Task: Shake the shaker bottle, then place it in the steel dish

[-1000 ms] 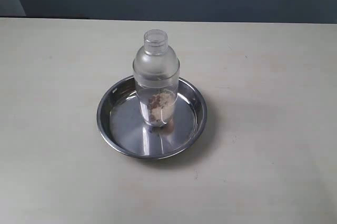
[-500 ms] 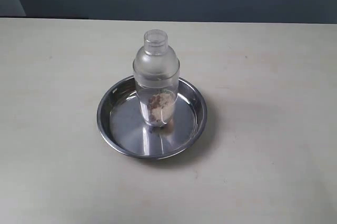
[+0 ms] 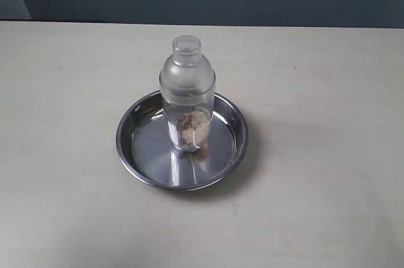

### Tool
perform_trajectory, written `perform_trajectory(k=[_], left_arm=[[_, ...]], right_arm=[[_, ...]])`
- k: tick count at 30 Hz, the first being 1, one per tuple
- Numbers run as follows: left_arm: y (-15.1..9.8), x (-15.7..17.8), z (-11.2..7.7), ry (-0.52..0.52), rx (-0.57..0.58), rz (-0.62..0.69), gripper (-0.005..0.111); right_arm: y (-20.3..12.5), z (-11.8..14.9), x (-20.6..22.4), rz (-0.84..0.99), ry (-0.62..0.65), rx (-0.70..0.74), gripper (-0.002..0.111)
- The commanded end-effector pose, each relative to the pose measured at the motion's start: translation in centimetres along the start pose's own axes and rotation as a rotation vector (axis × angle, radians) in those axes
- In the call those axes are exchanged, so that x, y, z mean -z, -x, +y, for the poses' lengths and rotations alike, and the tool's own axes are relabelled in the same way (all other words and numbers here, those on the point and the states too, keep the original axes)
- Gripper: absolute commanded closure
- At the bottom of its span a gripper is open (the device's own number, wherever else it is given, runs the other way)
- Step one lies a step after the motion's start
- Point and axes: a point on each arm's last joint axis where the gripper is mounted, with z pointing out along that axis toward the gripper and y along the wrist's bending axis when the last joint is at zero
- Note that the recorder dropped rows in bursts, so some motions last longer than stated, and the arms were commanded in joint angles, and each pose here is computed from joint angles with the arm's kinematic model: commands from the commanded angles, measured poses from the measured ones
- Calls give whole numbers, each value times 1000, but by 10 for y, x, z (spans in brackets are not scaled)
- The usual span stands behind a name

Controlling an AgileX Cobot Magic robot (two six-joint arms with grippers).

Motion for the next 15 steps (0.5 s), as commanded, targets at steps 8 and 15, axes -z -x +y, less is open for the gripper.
perform_trajectory(k=[8,15], left_arm=[[-1,0,0,2,-14,-11,106],[-1,0,0,2,-14,-11,106]], right_arm=[[1,0,0,-16,-4,0,109],[1,0,0,-16,-4,0,109]])
